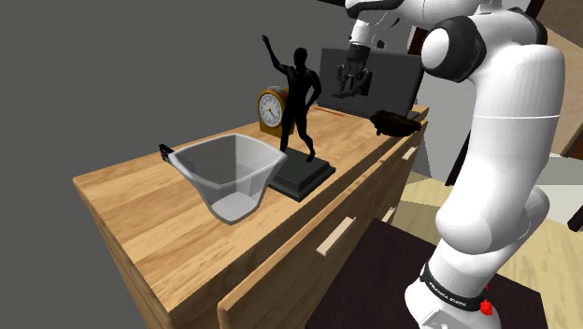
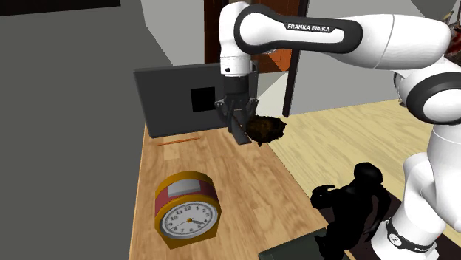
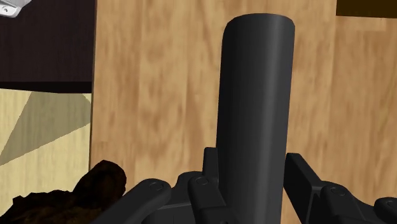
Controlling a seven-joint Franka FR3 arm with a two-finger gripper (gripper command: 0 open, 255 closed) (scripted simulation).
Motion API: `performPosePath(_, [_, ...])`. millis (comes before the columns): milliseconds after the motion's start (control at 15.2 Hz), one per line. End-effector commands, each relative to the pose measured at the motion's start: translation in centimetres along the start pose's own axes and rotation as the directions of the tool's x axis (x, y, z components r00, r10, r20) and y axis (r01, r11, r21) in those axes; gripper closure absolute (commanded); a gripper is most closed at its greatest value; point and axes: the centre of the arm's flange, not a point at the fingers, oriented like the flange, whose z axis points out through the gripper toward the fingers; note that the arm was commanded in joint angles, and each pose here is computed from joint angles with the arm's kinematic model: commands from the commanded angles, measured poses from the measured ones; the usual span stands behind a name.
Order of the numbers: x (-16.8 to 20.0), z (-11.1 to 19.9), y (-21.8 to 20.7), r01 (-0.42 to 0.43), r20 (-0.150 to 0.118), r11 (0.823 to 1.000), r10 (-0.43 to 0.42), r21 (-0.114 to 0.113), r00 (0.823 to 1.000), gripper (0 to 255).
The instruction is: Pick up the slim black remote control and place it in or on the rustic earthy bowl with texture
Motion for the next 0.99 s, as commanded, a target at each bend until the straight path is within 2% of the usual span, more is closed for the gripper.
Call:
performPosePath(0, [-0.4,-0.9,-0.1,0.0,0.0,1.0,0.0,0.0,1.0,255])
performPosePath(924, [11.2,-2.9,14.2,0.0,0.0,1.0,0.0,0.0,1.0,255])
